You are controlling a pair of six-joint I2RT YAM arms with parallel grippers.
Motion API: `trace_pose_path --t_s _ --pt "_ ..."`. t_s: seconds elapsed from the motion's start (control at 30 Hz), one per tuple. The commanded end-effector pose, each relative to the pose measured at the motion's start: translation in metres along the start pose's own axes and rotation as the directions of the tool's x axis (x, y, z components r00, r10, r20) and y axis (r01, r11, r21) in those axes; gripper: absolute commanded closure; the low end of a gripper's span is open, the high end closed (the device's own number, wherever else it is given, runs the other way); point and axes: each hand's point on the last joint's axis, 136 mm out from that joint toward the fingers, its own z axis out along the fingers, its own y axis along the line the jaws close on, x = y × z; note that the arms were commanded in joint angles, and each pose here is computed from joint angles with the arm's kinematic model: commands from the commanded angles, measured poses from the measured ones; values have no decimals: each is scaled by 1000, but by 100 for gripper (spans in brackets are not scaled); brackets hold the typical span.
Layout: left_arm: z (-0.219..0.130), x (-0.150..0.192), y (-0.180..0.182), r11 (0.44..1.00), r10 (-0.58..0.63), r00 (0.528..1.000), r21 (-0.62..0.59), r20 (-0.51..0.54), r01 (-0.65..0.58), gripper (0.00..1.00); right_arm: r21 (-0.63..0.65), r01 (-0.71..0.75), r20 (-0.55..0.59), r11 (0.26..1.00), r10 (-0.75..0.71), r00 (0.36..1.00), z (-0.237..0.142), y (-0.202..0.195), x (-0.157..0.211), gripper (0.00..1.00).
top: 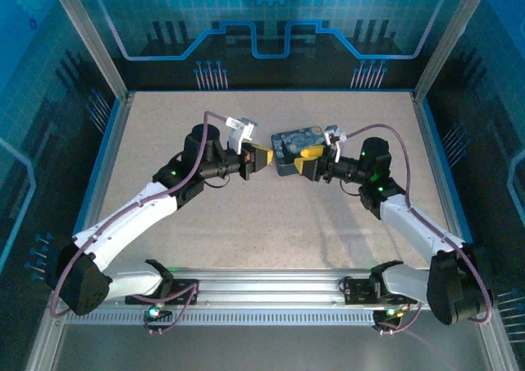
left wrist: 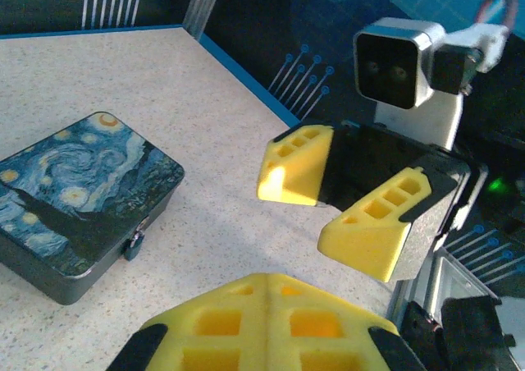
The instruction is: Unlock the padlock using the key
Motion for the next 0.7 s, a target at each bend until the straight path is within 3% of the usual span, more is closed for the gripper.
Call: trace_pose_path --t_s 0.0,0.27,0.67 --pt "-10 -21 -25 992 86 995 83 48 -90 100 -150 -15 23 989 19 1000 0 27 -11 44" --pt "-11 -25 -32 989 88 994 115 58 -94 100 -252 9 -25 968 -16 1000 12 50 -2 47" --pt "-9 -24 -32 989 73 996 128 53 -79 100 -305 17 -53 952 -34 998 30 65 2 54"
